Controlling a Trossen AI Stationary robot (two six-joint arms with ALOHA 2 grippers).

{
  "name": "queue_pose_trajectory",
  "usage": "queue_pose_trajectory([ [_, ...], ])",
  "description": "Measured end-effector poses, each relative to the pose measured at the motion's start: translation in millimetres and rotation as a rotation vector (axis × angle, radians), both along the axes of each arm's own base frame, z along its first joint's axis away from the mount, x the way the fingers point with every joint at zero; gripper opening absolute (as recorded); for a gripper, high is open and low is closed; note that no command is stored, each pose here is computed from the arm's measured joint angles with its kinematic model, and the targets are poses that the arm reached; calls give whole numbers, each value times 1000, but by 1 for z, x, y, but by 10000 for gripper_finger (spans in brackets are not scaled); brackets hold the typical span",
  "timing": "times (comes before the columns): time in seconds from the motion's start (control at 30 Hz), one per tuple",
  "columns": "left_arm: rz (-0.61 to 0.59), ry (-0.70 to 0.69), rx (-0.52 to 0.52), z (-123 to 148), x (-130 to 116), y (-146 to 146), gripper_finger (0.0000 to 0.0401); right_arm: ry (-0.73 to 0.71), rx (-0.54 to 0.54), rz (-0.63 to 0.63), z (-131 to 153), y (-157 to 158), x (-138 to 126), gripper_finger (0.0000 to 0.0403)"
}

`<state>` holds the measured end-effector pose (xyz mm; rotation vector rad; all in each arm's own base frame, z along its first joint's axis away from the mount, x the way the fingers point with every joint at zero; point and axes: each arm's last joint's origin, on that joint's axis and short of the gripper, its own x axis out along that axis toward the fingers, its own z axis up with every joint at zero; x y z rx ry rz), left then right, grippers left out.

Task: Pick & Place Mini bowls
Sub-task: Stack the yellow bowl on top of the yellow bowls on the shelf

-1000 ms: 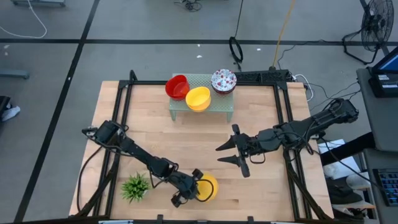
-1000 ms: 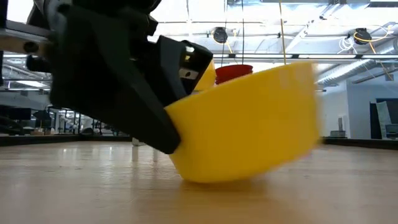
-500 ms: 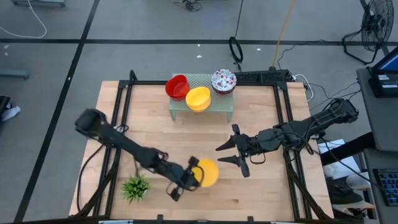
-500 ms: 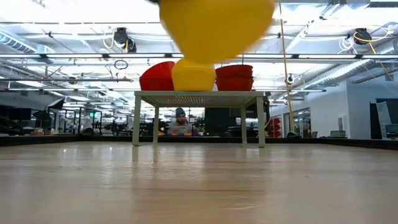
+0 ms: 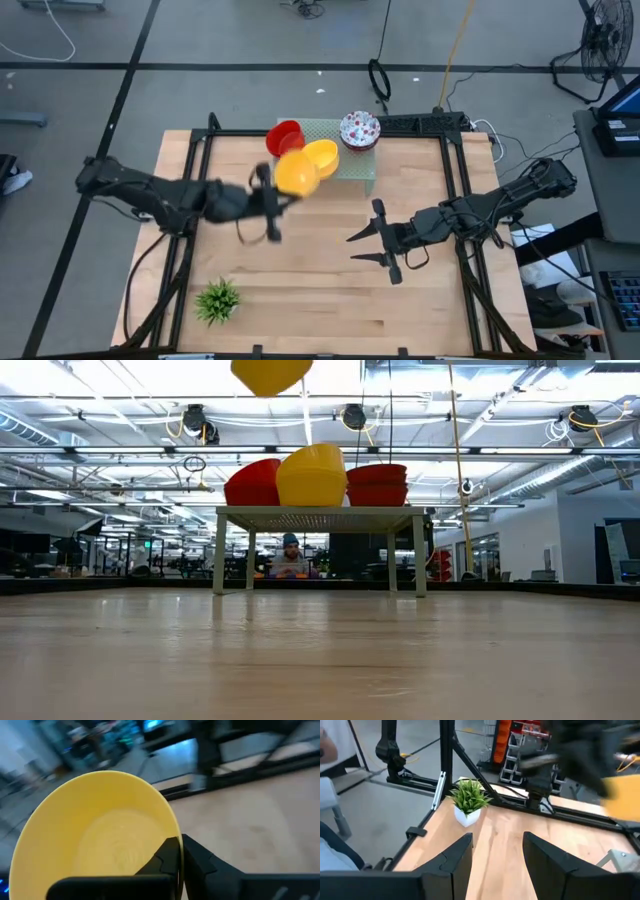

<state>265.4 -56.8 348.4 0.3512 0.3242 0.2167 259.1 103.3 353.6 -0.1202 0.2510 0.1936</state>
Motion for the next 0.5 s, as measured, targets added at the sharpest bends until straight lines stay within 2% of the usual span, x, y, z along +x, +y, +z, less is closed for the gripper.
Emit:
queue_pose_trajectory([
  [0.1,83,-13,-12,5,-1,31,9,-5,-33,9,0,0,0,160],
  [0.23,54,-1,-74,1,7,65,6,-2,-59,15,-1,0,0,160],
  [0.4,122,1,-83,-12,24,94,8,29,-66,14,-4,0,-1,160],
  [0.5,119,24,-99,-21,31,106,5,55,-76,15,-6,-1,-2,160],
])
